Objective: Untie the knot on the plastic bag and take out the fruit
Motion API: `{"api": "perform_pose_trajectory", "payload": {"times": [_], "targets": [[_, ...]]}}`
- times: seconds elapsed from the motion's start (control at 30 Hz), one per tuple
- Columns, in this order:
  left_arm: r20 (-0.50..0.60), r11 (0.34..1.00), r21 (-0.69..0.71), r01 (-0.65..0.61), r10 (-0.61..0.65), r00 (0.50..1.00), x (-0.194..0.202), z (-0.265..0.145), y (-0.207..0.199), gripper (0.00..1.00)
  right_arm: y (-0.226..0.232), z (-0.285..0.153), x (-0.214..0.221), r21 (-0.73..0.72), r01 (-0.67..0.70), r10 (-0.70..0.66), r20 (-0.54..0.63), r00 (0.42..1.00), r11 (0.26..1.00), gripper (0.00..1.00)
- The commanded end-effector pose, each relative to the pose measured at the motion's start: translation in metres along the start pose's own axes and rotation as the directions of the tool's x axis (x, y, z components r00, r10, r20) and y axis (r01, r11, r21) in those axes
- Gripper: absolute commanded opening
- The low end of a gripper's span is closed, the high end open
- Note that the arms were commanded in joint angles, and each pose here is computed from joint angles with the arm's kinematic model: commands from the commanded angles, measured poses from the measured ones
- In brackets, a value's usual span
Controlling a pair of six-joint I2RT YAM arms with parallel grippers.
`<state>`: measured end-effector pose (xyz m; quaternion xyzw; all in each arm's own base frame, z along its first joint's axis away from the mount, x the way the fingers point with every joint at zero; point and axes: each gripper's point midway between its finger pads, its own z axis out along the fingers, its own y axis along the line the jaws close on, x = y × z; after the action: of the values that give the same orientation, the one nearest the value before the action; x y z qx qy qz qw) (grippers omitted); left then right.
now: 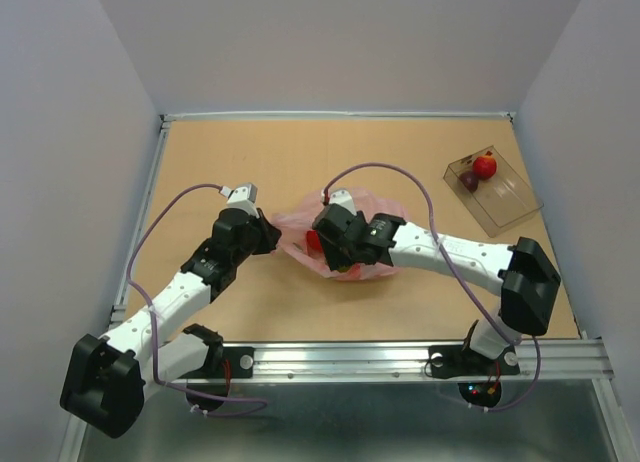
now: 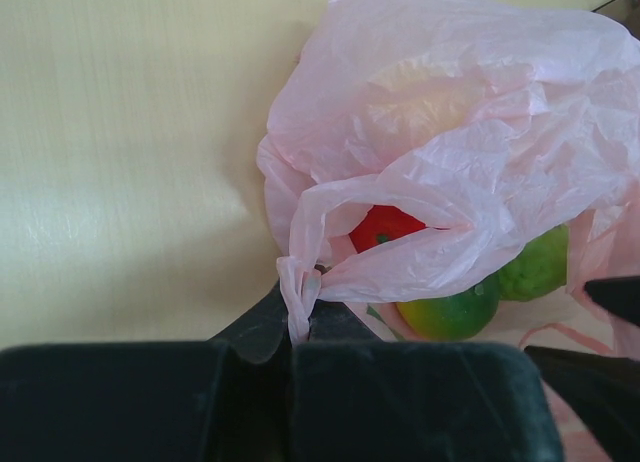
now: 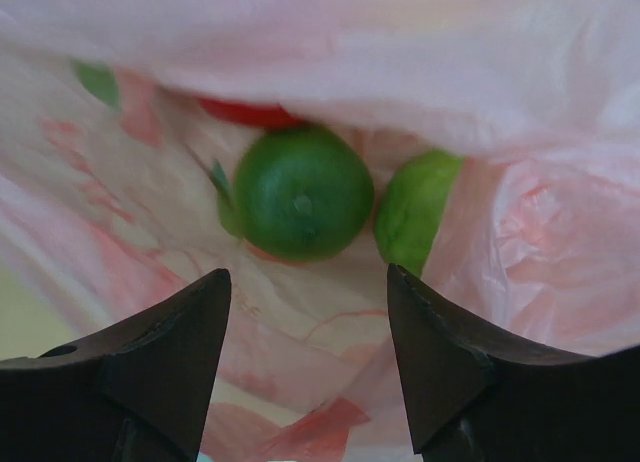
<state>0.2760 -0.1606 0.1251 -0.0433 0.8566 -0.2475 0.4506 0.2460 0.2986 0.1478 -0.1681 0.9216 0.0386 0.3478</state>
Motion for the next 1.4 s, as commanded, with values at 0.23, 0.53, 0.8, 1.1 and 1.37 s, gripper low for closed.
{"api": "perform_pose_trajectory", "payload": {"times": [0.23,0.53,0.8,1.1,1.37], "targets": [[0.035,0.999,0.021,-0.024,0.024,0.999,-0.017,0.001,-0.011,0.00,-0.024,0.028,0.120,-0.018,-0.063,0.059,-0.179,0.982,0.998,0.94],[0.031,0.999,0.037,-0.038,0.037,0.999,-0.019,0.000,-0.015,0.00,0.000,-0.007,0.043,-0.140,-0.096,0.098,0.005,0.995,0.985,0.93],[0.021,0.996,0.040,-0.082,0.081,0.996,-0.022,0.000,-0.017,0.00,0.028,-0.029,-0.009,-0.245,-0.066,0.088,0.079,0.993,0.967,0.83],[0.027,0.991,0.038,-0.129,0.128,0.991,-0.024,0.004,-0.015,0.00,0.037,0.019,0.016,-0.155,-0.117,0.117,-0.010,0.993,0.981,0.75],[0.036,0.989,0.058,-0.134,0.132,0.991,-0.026,0.006,-0.020,0.00,0.011,0.047,0.027,0.027,-0.210,0.209,0.030,0.977,0.977,0.73]]}}
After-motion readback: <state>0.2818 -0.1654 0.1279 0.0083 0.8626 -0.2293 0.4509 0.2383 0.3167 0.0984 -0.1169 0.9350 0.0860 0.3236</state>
